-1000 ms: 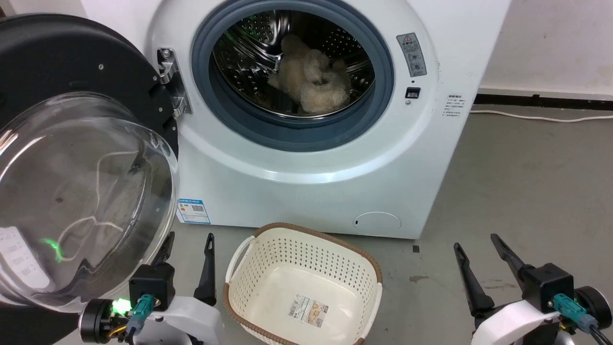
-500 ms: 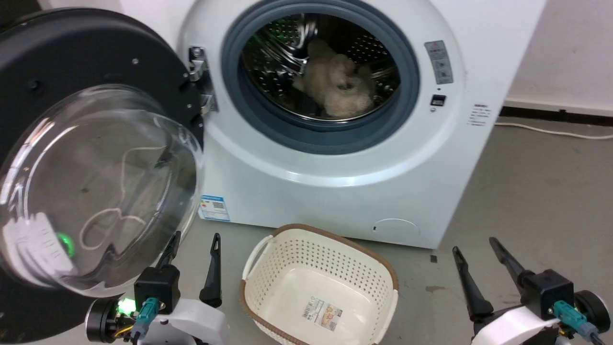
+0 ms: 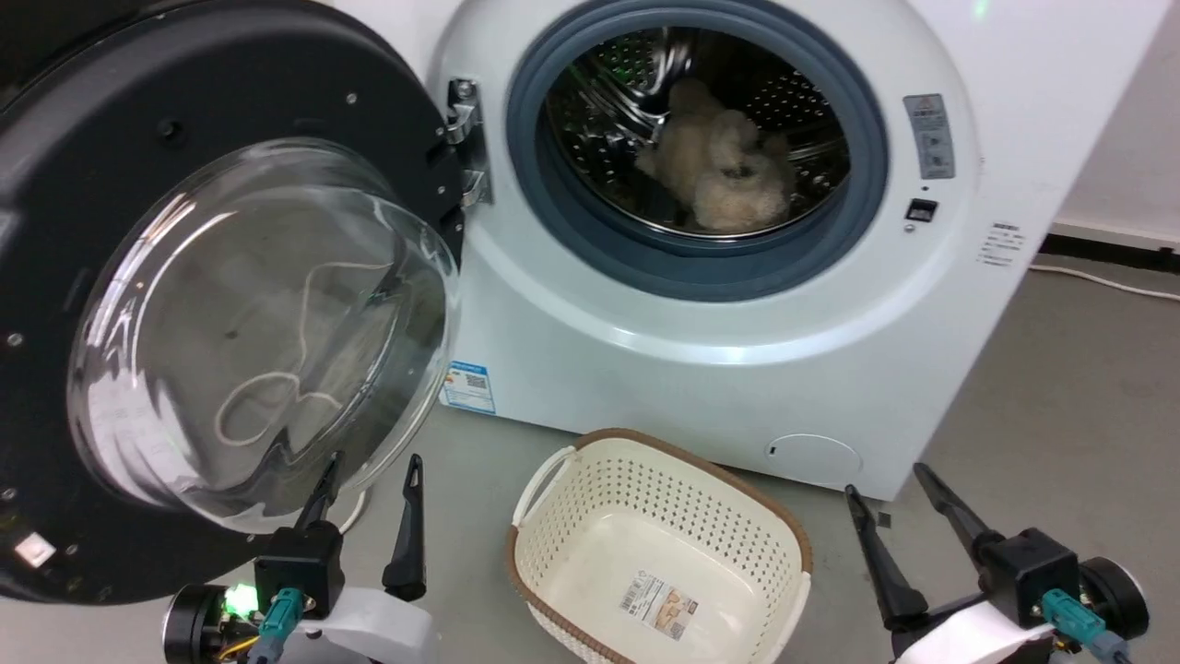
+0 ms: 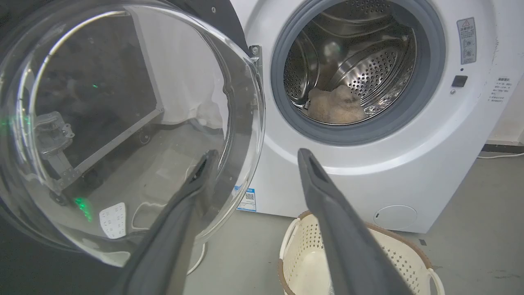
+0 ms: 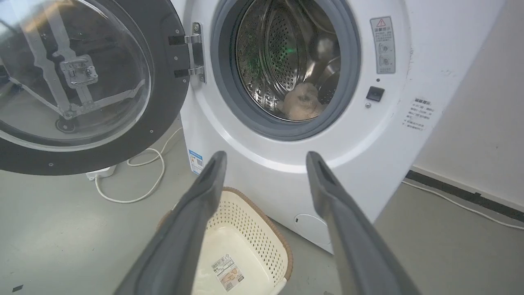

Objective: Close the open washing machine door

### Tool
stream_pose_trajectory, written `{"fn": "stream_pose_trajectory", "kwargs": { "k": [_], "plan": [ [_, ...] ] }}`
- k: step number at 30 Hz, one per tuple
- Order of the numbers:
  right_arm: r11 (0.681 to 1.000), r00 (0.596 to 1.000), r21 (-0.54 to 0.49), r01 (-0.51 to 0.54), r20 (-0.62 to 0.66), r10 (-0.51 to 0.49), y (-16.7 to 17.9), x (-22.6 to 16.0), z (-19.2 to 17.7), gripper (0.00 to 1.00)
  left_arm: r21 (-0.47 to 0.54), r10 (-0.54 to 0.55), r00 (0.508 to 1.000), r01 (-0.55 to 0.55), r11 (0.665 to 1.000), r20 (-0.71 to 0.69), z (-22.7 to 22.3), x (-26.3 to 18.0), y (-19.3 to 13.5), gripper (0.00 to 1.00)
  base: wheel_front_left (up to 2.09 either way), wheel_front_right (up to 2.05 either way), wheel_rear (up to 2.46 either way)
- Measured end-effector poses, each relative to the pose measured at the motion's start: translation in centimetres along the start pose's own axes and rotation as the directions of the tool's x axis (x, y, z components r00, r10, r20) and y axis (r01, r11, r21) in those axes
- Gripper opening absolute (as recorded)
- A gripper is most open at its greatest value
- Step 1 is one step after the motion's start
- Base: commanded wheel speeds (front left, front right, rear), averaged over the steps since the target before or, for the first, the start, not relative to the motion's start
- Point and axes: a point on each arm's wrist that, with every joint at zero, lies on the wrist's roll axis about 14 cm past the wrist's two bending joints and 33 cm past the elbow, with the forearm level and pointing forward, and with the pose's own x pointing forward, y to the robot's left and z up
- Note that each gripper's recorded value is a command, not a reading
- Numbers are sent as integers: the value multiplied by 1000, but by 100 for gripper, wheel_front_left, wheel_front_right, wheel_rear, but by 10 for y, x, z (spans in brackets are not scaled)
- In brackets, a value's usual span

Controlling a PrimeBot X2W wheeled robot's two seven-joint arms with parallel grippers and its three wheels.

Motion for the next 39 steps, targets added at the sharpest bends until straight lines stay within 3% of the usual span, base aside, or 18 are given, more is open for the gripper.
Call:
{"fn": "stream_pose_trajectory", "kwargs": {
  "k": [14,39],
  "plan": [
    [990,990,8,-138,24,138,37,19,0,100,-9,107,994,-107,994,19,1,-20,27,100,0,0,0],
    [962,960,31,-273,72,270,80,32,5,100,-14,227,971,-226,974,72,10,-47,60,100,0,0,0]
  ]
}}
